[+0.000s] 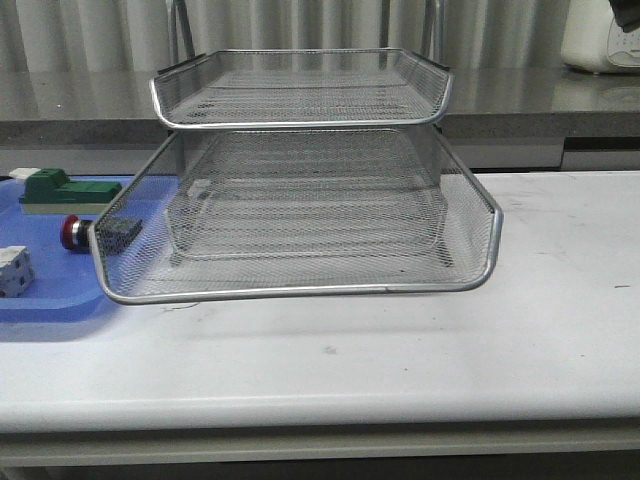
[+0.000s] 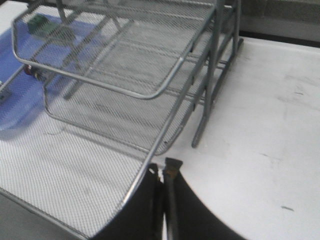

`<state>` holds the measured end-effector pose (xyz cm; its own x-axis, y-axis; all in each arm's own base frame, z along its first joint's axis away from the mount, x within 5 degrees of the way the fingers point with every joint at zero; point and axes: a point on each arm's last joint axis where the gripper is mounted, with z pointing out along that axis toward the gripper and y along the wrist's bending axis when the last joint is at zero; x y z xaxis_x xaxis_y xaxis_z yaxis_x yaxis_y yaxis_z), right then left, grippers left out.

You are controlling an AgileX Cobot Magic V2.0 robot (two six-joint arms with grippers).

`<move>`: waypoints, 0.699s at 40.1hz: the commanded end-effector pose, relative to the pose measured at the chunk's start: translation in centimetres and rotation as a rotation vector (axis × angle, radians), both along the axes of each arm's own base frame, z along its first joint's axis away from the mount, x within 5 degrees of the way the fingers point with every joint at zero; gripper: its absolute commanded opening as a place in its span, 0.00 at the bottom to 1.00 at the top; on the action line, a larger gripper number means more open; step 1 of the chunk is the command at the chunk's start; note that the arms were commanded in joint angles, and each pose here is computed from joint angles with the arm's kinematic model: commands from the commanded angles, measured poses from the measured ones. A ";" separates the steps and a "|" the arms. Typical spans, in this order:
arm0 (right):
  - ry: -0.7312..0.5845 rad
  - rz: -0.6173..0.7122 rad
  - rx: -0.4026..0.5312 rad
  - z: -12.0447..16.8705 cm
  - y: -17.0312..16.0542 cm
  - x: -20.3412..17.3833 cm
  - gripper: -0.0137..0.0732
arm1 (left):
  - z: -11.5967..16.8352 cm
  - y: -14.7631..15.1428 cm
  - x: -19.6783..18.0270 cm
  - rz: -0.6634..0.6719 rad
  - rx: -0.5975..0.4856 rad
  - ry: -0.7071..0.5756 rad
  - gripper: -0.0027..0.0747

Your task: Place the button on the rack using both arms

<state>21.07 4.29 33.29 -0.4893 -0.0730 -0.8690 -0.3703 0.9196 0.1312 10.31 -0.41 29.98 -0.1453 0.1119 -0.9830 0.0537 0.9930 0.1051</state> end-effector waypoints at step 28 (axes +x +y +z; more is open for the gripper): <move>-0.290 -0.156 -0.014 -0.9 -1.8 -9.6 0.09 | 1.9 -0.1 0.1 -0.012 -0.017 -0.108 0.86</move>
<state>12.49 2.86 31.71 -0.3380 -0.0638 -0.9390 -0.2824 0.9586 0.0365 10.31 -0.41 29.98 -0.1453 0.1119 -0.9830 0.0537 0.9930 0.1051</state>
